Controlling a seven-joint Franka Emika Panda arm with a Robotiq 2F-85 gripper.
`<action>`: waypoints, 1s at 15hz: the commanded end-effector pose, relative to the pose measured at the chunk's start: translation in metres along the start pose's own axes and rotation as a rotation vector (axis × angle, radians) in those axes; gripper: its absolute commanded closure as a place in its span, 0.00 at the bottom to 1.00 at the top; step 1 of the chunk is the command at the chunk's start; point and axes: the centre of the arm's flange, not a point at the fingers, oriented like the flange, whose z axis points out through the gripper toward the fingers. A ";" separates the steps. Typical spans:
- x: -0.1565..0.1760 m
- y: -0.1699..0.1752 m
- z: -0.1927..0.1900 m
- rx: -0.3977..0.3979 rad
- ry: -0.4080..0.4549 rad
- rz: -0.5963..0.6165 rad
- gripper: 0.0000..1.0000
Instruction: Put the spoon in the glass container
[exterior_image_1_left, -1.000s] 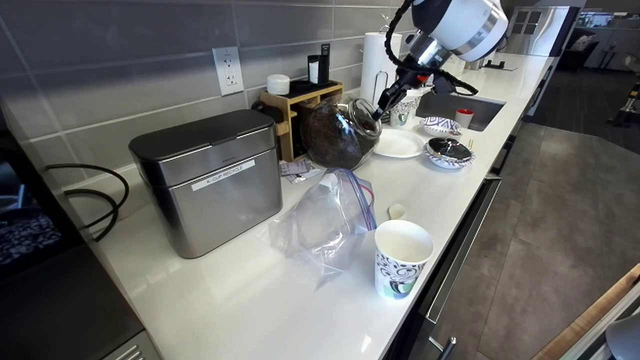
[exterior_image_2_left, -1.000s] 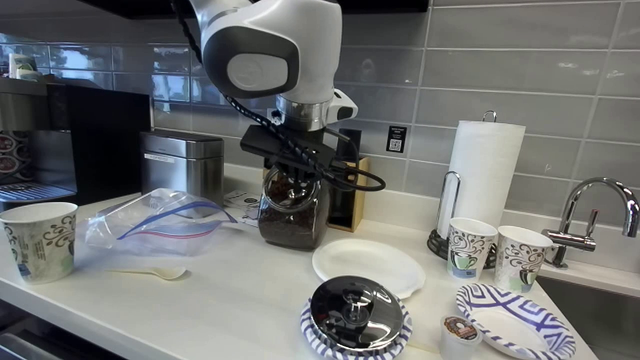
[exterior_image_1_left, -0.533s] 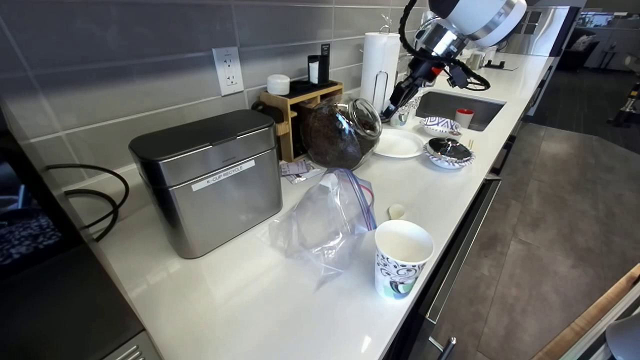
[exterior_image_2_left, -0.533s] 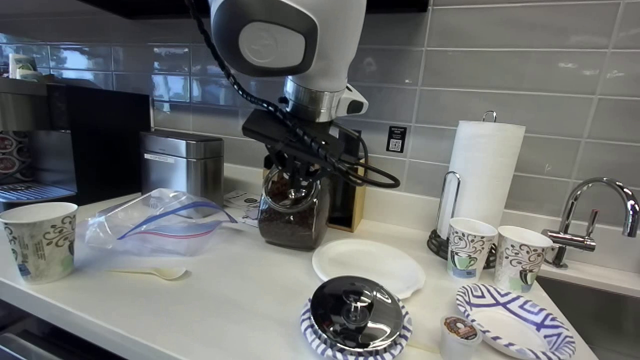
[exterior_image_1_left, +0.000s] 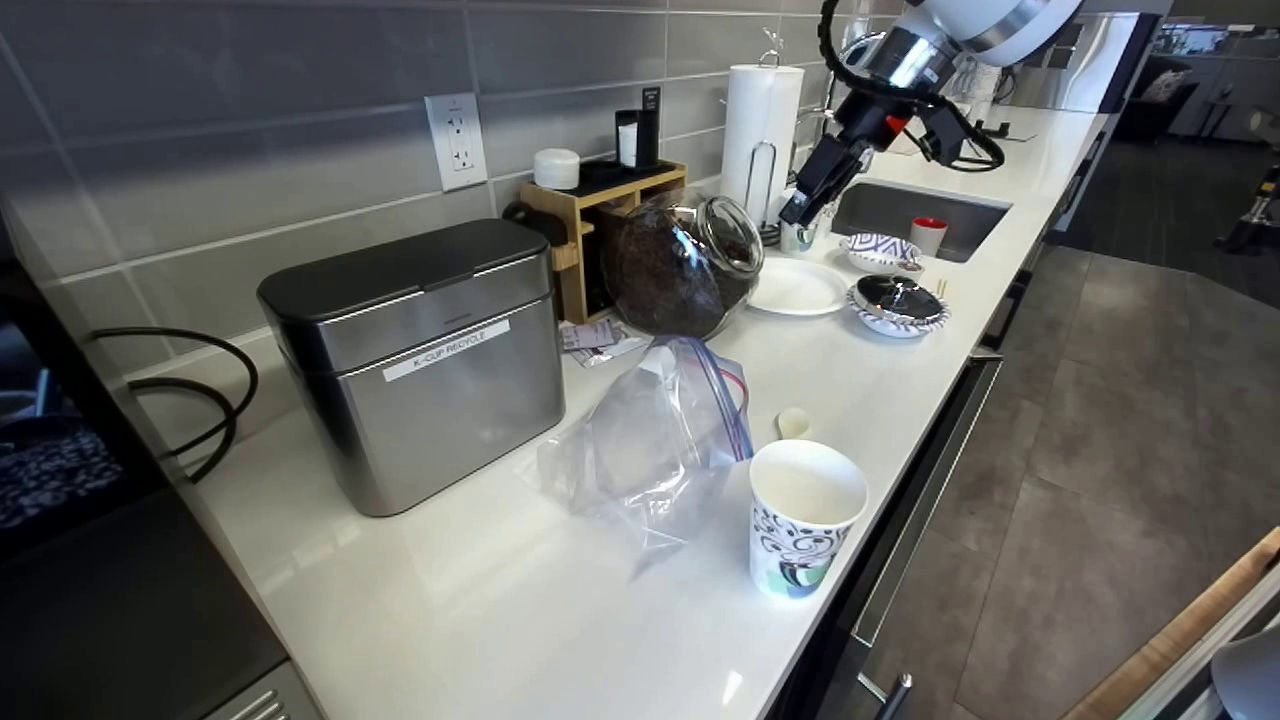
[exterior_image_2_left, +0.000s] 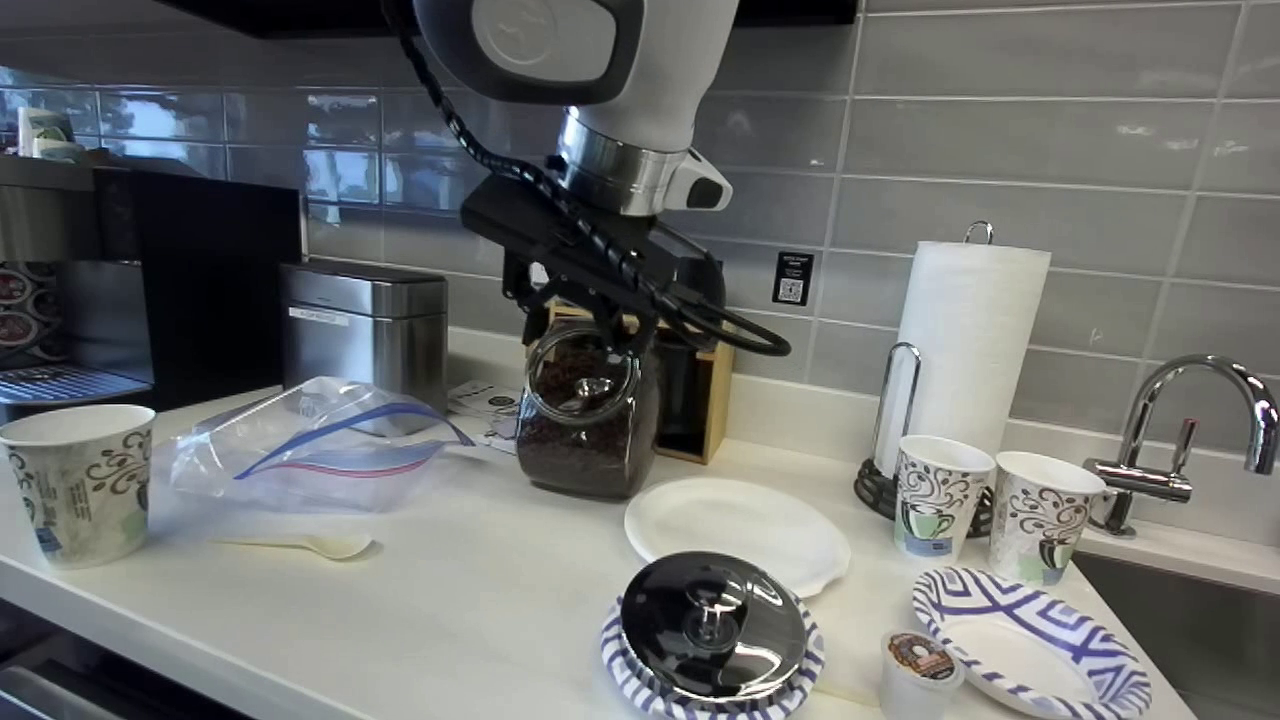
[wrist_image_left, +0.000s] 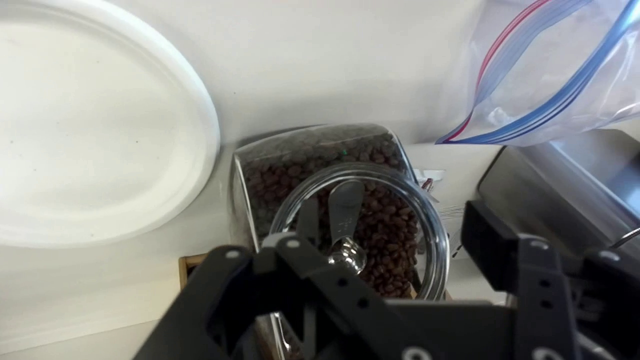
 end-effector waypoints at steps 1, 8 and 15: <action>-0.013 -0.015 -0.018 -0.004 -0.065 0.045 0.00; -0.017 -0.022 -0.050 -0.122 -0.131 0.105 0.01; -0.019 -0.038 -0.068 -0.180 -0.075 0.055 0.00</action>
